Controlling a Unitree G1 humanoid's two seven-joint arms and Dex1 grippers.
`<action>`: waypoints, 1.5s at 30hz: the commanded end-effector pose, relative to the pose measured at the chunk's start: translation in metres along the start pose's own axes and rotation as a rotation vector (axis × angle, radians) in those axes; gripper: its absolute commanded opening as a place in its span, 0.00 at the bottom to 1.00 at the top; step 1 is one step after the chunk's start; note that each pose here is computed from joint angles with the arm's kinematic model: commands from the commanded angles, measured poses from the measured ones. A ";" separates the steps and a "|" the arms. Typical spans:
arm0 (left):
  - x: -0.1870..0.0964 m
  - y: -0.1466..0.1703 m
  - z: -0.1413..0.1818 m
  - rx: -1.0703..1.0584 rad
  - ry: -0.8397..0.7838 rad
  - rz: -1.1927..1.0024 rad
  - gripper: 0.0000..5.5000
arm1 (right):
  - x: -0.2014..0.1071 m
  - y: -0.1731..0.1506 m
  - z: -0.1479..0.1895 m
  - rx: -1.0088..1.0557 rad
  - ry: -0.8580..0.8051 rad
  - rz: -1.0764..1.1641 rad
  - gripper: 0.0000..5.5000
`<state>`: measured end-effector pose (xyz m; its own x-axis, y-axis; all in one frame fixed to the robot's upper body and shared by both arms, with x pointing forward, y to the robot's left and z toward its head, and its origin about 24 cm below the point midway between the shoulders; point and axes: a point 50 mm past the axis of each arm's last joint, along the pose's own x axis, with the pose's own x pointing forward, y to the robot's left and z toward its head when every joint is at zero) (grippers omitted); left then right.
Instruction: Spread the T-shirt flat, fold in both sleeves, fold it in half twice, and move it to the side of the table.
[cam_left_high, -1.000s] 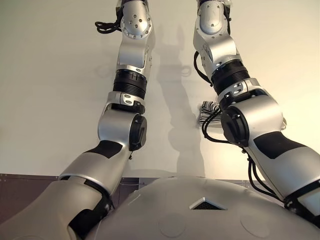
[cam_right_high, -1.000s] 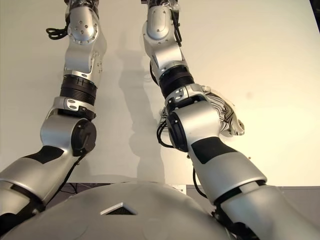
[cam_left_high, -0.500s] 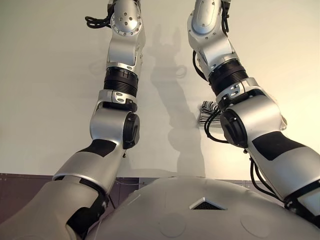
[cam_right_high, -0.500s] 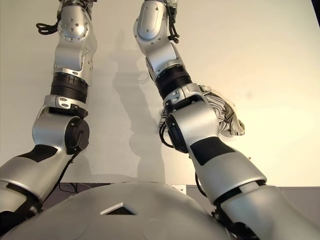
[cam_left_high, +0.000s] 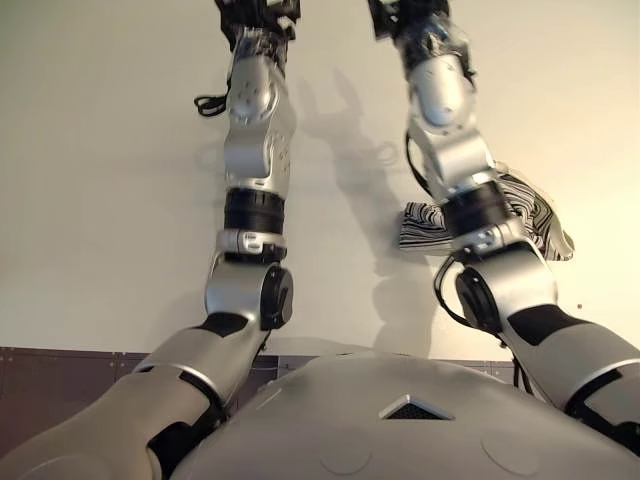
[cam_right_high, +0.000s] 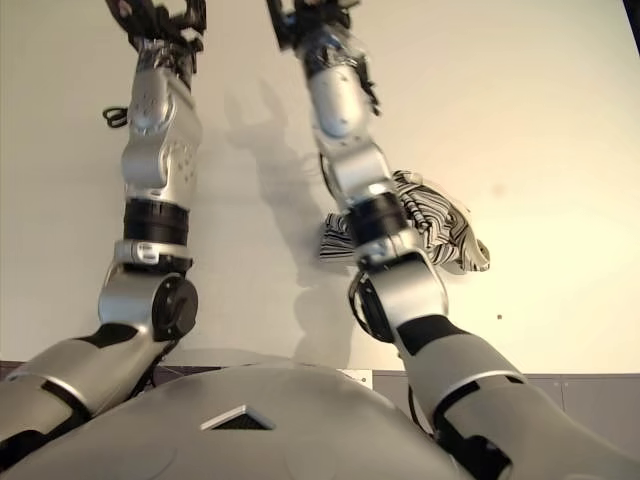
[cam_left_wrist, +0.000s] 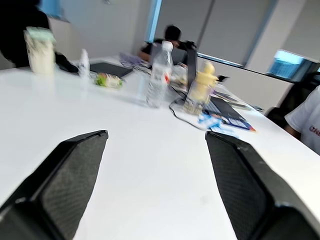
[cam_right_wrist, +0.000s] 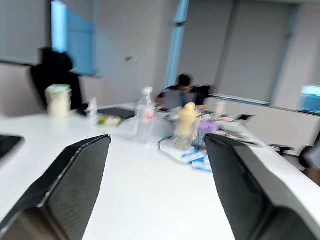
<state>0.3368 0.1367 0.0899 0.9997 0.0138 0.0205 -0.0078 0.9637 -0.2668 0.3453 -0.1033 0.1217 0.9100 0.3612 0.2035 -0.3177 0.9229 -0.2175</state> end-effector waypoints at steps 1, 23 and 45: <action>-0.125 0.027 -0.024 -0.030 0.225 -0.367 0.66 | -0.109 -0.124 0.044 -0.211 0.276 0.607 0.63; -0.188 0.021 -0.045 0.019 0.636 -0.625 0.66 | -0.160 0.034 -0.083 -0.307 0.535 0.810 0.63; -0.157 0.022 -0.046 0.051 0.599 -0.602 0.66 | -0.108 -0.055 -0.111 -0.243 0.716 0.311 0.63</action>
<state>0.1797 0.1402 0.0385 0.6613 -0.6585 -0.3592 0.5618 0.7521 -0.3446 0.3031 -0.2286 0.0277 0.8582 0.2307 -0.4585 -0.4503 0.7672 -0.4568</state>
